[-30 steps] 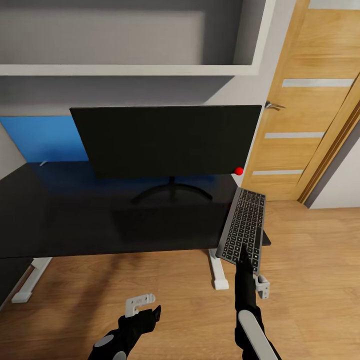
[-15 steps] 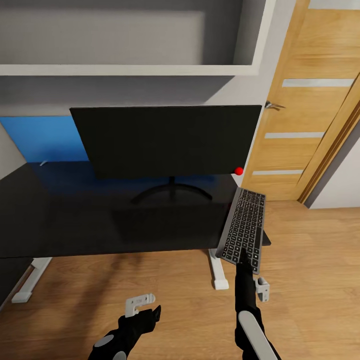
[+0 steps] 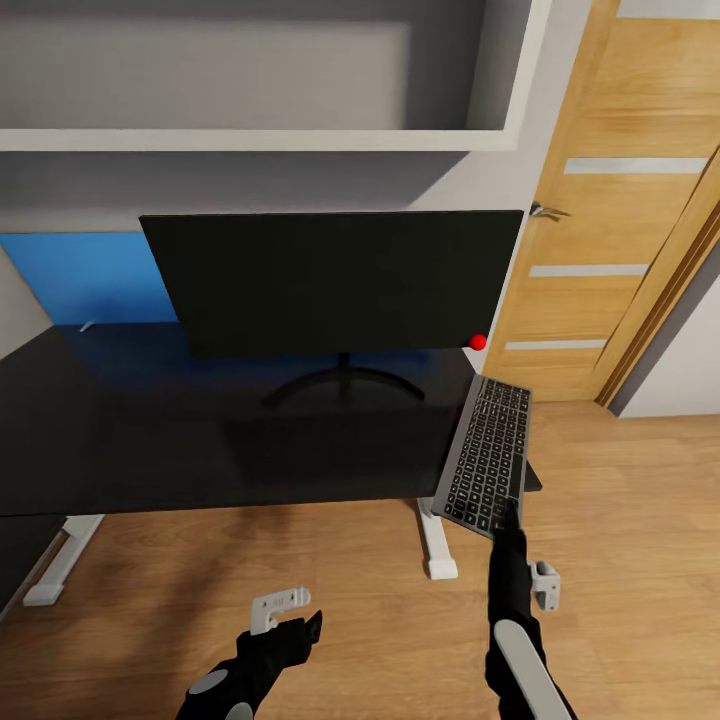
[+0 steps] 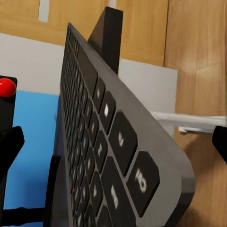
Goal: In the bedroom, organize the workspace by keeping the computer under the desk, ensuring the monitor is on the desk, placing the keyboard on the desk next to the monitor, placing the mouse on the desk next to the keyboard, moving the folder from the swivel chair onto the desk next to the mouse, stacking the notebook on top of the folder with the pen on top of the notebook, and positioning the swivel chair next to the desk.
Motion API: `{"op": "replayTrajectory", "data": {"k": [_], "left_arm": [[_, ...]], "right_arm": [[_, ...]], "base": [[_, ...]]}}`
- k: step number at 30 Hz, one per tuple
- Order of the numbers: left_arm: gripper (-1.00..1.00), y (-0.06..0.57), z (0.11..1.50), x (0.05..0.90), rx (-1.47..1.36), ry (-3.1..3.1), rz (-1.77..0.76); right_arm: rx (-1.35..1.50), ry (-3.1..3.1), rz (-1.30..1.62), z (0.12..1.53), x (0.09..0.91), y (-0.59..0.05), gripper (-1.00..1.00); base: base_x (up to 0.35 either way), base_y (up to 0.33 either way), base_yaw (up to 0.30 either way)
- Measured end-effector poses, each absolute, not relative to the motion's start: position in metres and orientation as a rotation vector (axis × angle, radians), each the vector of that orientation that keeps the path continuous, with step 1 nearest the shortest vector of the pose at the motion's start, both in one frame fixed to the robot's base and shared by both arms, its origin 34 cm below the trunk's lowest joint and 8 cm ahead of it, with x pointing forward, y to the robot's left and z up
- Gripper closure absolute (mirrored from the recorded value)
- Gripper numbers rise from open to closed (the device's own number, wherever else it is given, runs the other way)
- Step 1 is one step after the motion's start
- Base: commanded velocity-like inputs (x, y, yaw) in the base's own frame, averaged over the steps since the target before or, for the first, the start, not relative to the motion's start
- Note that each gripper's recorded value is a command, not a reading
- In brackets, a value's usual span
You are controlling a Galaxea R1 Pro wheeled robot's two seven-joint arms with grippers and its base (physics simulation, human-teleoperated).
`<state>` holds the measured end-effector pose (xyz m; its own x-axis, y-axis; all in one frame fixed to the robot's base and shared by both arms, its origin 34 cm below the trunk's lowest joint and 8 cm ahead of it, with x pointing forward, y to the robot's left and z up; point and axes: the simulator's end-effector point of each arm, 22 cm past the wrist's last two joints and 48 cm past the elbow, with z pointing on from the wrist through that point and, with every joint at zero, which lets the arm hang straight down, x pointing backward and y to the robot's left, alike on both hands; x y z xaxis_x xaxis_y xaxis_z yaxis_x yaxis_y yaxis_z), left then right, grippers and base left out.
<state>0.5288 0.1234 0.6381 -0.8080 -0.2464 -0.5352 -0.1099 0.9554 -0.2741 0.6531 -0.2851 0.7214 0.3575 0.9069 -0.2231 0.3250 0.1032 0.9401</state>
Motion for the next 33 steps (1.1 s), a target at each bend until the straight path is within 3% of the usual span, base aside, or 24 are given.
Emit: {"op": "replayTrajectory", "data": {"k": [19, 33], "left_arm": [[-1.00, 0.124, 0.638, 0.529, -0.254, 2.512, -0.307], [-1.00, 0.132, 0.625, 0.522, -0.269, 2.540, -0.281]], "right_arm": [[1.506, 1.083, 0.530, 0.724, 0.641, -0.344, -1.00], [1.473, 1.003, 0.393, 0.739, 0.625, -0.458, -1.00]], "base": [[0.000, 0.000, 0.000], [0.000, 0.000, 0.000]]}}
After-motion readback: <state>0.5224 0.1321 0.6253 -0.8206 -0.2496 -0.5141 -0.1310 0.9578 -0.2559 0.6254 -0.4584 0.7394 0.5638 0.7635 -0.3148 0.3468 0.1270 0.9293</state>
